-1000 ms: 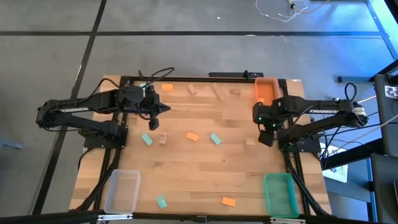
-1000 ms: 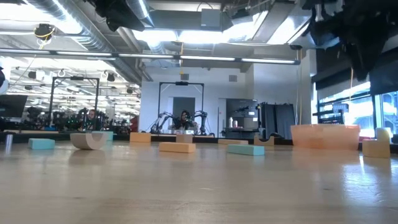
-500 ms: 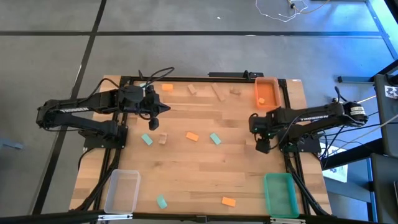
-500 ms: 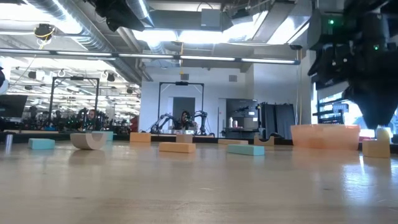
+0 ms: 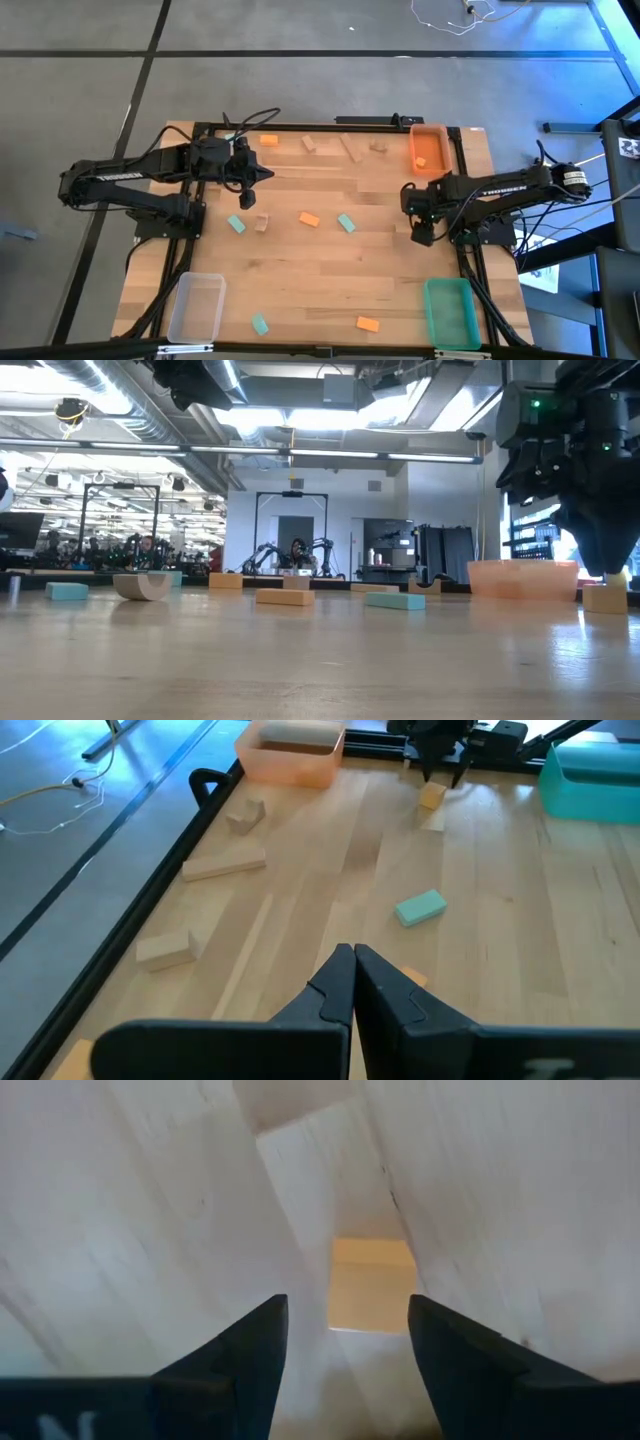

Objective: Sort & place blocks by color
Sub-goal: Put the orange block into the orange bin

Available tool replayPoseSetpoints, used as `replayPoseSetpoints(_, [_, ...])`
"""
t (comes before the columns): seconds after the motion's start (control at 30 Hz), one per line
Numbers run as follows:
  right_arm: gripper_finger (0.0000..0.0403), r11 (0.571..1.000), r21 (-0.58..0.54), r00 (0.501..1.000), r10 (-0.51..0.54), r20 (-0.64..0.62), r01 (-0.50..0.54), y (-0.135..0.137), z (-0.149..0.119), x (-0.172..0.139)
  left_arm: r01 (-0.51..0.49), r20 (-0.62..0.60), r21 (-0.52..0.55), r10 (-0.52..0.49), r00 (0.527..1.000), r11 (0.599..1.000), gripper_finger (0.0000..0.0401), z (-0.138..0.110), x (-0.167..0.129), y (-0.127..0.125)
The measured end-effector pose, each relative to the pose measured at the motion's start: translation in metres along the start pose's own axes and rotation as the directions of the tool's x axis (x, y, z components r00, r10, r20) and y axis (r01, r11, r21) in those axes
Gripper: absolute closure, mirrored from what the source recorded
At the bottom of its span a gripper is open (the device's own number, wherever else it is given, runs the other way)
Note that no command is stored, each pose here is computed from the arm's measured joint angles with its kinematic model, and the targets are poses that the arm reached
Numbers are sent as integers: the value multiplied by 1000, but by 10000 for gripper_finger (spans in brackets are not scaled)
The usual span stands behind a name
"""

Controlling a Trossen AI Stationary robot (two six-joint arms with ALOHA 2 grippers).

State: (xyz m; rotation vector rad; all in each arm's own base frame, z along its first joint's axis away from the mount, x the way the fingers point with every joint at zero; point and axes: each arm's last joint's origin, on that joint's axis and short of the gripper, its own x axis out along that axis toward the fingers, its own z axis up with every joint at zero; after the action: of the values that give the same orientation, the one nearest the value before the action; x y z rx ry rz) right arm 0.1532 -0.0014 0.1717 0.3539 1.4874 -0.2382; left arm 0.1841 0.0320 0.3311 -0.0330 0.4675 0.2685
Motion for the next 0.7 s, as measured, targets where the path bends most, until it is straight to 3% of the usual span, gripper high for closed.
replayPoseSetpoints(0.5, [195, 1000, 2, 1000, -16, 12, 16, 0, 1, 2, 0, 0, 0, 0, 1000, 1000, 401, 0, 0, 0])
replayPoseSetpoints(0.7, [195, 999, 38, 999, -32, -36, 33, -1, 2, 18, 0, 0, -1, 0, 1000, 1000, 401, 0, 0, 0])
